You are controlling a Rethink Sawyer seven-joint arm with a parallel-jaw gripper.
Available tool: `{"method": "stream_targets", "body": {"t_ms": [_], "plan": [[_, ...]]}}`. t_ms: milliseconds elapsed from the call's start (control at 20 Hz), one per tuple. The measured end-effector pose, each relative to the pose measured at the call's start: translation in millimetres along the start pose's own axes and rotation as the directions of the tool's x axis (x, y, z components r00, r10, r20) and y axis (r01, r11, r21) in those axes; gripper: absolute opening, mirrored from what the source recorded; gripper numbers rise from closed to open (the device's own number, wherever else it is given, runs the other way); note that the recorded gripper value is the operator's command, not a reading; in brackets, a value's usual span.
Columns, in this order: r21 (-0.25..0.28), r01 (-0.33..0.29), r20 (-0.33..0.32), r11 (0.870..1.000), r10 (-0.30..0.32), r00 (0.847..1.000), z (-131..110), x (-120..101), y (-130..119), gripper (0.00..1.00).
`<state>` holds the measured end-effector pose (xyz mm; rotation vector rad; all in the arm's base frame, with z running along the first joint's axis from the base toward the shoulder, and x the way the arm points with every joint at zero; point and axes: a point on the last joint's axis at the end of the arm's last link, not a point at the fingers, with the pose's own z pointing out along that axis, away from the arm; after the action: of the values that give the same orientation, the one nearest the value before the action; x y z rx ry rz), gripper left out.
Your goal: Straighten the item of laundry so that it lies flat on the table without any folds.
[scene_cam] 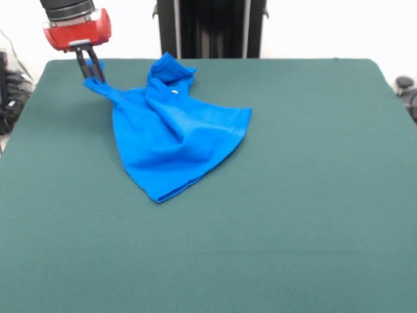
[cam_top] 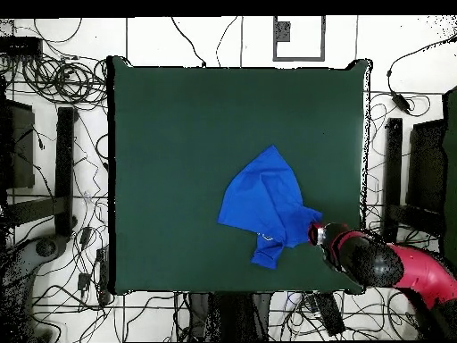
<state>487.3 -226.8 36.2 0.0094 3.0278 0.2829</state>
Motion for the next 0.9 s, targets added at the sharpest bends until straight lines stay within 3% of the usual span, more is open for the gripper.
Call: {"method": "stream_targets", "body": {"t_ms": [500, 900], "plan": [[-0.003, 0.022, -0.018, 1.0, -0.022, 1.0, 5.0, 20.3, -0.9, 0.0], [-0.016, -0.001, -0.009, 1.0, 0.001, 1.0, 5.4, 26.2, -10.1, 0.0]]}}
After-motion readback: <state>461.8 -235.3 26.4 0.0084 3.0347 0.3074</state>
